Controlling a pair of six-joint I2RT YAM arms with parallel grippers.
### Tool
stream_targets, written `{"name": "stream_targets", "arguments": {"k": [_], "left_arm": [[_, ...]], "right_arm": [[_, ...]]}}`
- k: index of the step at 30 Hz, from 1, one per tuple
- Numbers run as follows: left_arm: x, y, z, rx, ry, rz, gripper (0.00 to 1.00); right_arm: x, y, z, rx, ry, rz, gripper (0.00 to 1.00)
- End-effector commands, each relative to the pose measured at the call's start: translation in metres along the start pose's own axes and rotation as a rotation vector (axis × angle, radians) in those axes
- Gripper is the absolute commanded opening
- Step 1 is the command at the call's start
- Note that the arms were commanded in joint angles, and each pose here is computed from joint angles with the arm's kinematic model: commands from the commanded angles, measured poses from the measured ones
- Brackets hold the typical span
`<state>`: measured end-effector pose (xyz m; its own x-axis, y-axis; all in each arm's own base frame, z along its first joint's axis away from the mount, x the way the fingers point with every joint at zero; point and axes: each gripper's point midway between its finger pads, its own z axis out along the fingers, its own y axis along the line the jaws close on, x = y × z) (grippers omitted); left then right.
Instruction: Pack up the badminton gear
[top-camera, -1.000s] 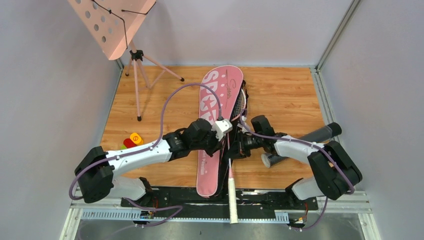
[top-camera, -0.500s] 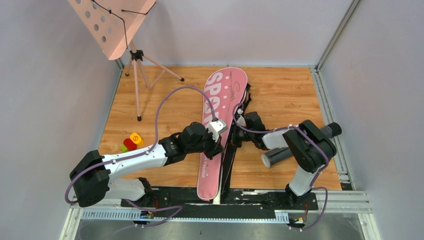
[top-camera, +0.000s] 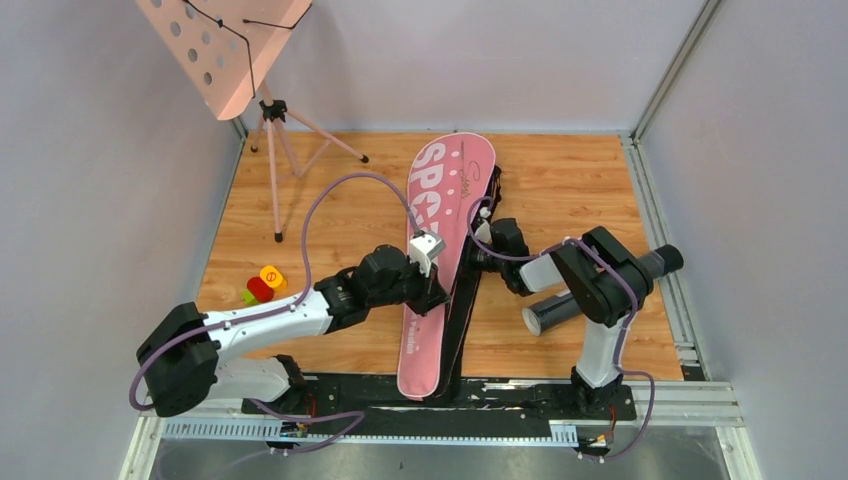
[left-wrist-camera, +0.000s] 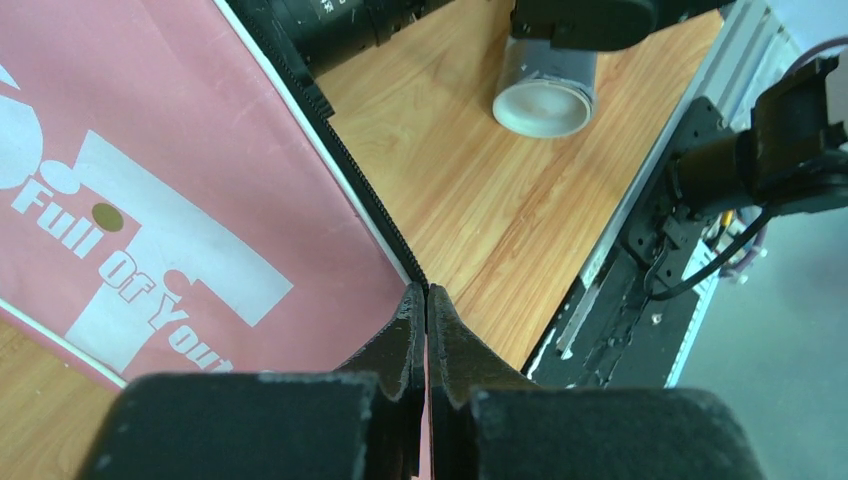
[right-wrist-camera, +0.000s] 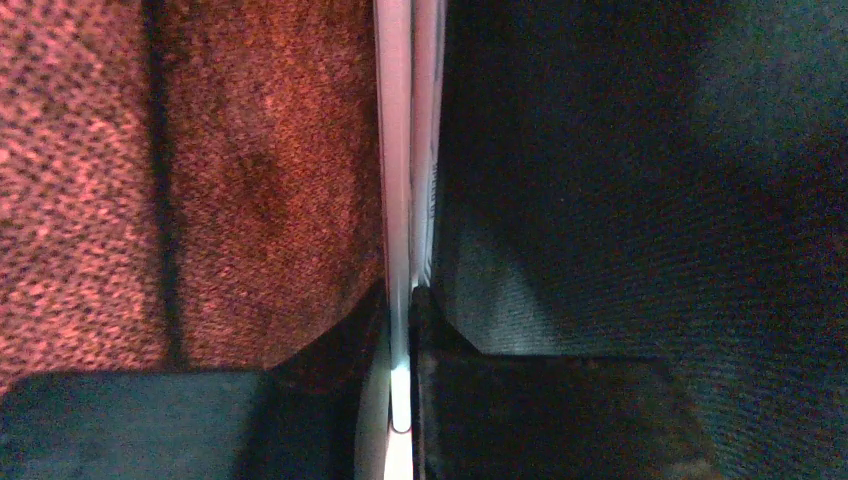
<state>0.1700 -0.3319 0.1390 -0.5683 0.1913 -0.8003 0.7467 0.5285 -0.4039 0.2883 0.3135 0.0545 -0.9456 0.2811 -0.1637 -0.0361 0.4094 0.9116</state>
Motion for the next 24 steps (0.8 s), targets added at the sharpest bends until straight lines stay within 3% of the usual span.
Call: {"name": "stream_targets", "arguments": {"k": [1,6,11,12,16,18,24], "left_arm": [[-0.029,-0.036,-0.003,0.148,-0.104,-0.102,0.00],[-0.027,-0.029,-0.003,0.110,-0.106,-0.106,0.00],[-0.022,-0.001,-0.003,-0.039,-0.101,-0.111,0.01],[-0.019,0.003,-0.005,-0.058,-0.088,-0.111,0.05],[-0.025,0.015,-0.012,-0.144,-0.082,-0.080,0.22],[-0.028,0.020,-0.018,-0.181,-0.064,-0.043,0.25],[-0.031,0.030,-0.034,-0.261,-0.024,0.033,0.31]], "right_arm": [[-0.049,0.045,0.009,-0.175,-0.180,-0.112,0.00],[-0.054,0.039,0.014,-0.164,-0.206,-0.117,0.00],[-0.045,0.026,0.016,-0.053,-0.150,-0.096,0.24],[-0.044,0.022,0.015,-0.009,-0.139,-0.091,0.32],[-0.036,0.013,0.004,0.120,-0.094,-0.089,0.48],[-0.024,0.009,-0.003,0.147,-0.045,-0.081,0.61],[-0.007,0.001,-0.030,0.232,0.004,-0.038,0.64]]}}
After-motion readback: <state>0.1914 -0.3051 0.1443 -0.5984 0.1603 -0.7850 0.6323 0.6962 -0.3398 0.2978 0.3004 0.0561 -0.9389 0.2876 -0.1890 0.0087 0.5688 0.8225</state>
